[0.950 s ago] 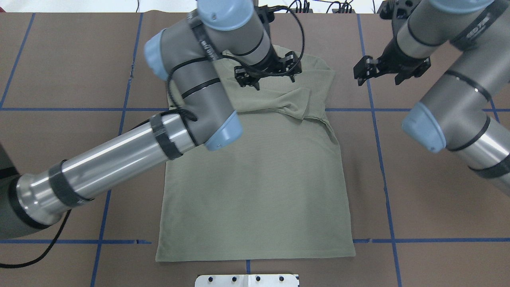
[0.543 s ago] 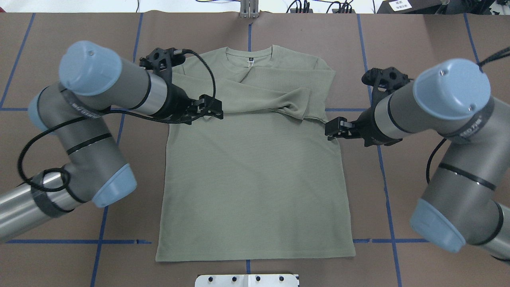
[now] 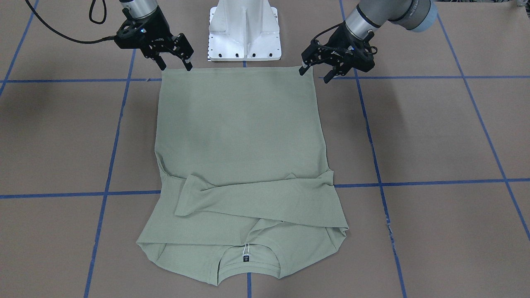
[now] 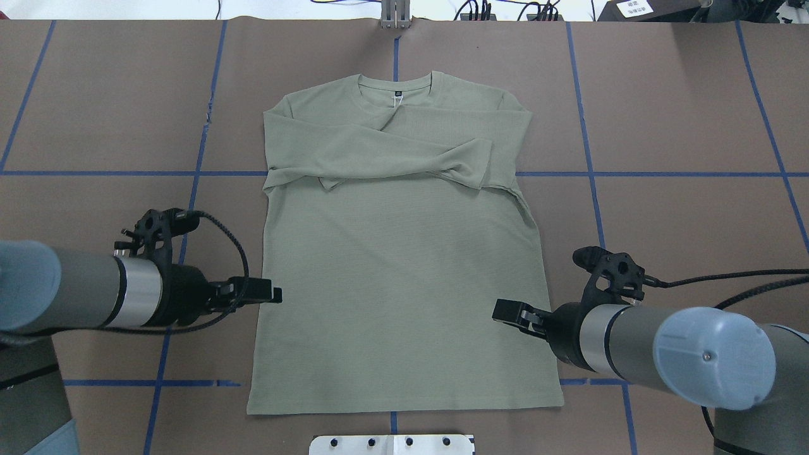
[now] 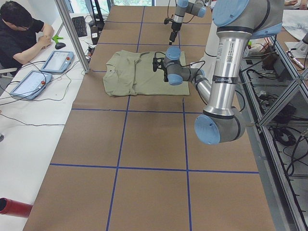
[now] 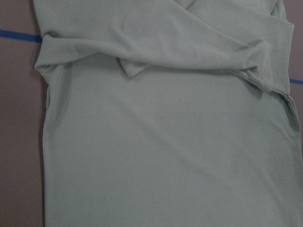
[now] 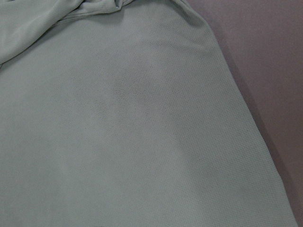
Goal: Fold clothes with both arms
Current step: 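Move both grippers down to the shirt hem nearest the robot, then grasp the hem corners with both grippers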
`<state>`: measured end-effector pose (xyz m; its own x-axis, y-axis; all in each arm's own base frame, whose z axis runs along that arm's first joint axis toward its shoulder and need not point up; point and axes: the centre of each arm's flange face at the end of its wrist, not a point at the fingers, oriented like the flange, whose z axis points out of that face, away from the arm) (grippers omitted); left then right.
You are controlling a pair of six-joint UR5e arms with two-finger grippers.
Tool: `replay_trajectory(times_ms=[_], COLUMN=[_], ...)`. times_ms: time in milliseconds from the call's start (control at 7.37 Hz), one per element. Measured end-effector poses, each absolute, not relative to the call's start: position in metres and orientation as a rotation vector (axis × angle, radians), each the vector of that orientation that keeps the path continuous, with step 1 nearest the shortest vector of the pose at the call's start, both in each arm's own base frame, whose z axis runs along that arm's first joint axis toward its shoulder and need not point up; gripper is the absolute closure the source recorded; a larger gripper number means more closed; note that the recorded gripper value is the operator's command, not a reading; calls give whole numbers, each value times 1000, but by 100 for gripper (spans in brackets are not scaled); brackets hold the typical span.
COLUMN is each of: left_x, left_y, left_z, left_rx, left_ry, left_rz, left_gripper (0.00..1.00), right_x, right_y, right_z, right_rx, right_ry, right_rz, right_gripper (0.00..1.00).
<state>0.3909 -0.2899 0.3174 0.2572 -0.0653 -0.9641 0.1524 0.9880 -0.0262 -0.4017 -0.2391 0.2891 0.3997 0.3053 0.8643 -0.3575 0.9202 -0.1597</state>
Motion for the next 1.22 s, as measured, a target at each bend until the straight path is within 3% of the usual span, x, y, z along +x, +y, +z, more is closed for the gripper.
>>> replay_trajectory(times_ms=[272,407,1222], left_x=[400,409,456], left_y=[-252,-239,-191], left_z=[346,352,383], left_rx=[36,14,23], left_ry=[1301,1295,1220], left_rz=[-202,-240,-310], left_gripper=[19,22,24], right_x=[-388,-385,-383], right_y=[-227,-225,-224], right_z=[315,320,323], right_rx=[65,68,69], right_ry=[-1126,-1139,-1147], right_rz=[433,438,441], right_gripper=[0,0,0])
